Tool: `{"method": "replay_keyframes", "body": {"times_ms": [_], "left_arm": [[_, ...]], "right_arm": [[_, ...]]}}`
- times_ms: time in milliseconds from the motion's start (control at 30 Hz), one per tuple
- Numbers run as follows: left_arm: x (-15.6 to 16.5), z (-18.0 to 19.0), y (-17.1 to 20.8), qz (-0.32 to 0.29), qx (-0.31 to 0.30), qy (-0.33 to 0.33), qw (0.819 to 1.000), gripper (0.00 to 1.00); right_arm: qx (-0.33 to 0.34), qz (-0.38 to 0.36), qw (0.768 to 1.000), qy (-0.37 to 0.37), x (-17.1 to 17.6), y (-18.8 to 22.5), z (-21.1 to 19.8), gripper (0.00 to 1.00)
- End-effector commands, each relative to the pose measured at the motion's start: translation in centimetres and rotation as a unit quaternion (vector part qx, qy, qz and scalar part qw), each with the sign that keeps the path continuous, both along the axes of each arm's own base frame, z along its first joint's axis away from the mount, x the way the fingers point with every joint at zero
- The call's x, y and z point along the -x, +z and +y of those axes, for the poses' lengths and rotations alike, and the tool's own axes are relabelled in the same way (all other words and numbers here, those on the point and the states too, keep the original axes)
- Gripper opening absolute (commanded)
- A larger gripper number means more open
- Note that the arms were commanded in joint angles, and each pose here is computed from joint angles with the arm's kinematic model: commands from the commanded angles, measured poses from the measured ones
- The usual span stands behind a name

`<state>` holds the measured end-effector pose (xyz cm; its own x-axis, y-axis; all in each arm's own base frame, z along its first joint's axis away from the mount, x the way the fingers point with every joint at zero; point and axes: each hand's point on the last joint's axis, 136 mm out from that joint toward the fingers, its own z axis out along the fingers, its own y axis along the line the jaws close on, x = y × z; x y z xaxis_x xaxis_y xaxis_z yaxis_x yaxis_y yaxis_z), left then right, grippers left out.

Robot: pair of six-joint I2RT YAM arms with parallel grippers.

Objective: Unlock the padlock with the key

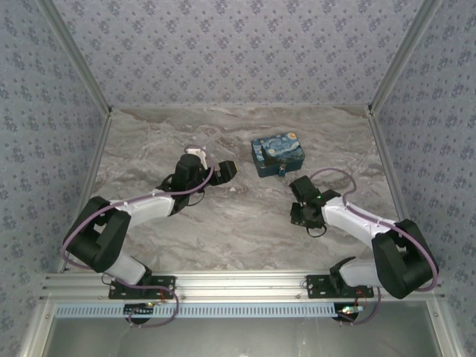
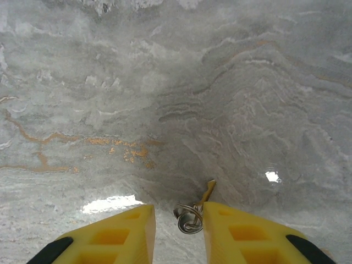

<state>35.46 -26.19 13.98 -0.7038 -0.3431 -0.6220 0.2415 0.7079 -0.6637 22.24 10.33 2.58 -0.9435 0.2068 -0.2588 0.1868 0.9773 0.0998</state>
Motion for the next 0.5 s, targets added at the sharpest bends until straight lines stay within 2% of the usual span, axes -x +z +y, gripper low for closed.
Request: {"method": "replay_keyframes", "body": {"times_ms": [0, 167, 467], "left_arm": [[-0.25, -0.71, 1.57, -0.014, 0.012, -0.008, 1.000, 1.00], [-0.23, -0.70, 1.47, -0.013, 0.010, -0.008, 1.000, 0.99], [-0.20, -0.68, 1.48, -0.013, 0.008, -0.009, 1.000, 0.99]], "right_arm": [[0.025, 0.005, 1.000, 0.001, -0.08, 0.27, -0.41, 0.30], [0.048, 0.009, 0.999, 0.004, 0.16, 0.46, -0.92, 0.30], [0.050, 0.015, 0.999, 0.007, 0.25, -0.02, -0.72, 0.30]]}}
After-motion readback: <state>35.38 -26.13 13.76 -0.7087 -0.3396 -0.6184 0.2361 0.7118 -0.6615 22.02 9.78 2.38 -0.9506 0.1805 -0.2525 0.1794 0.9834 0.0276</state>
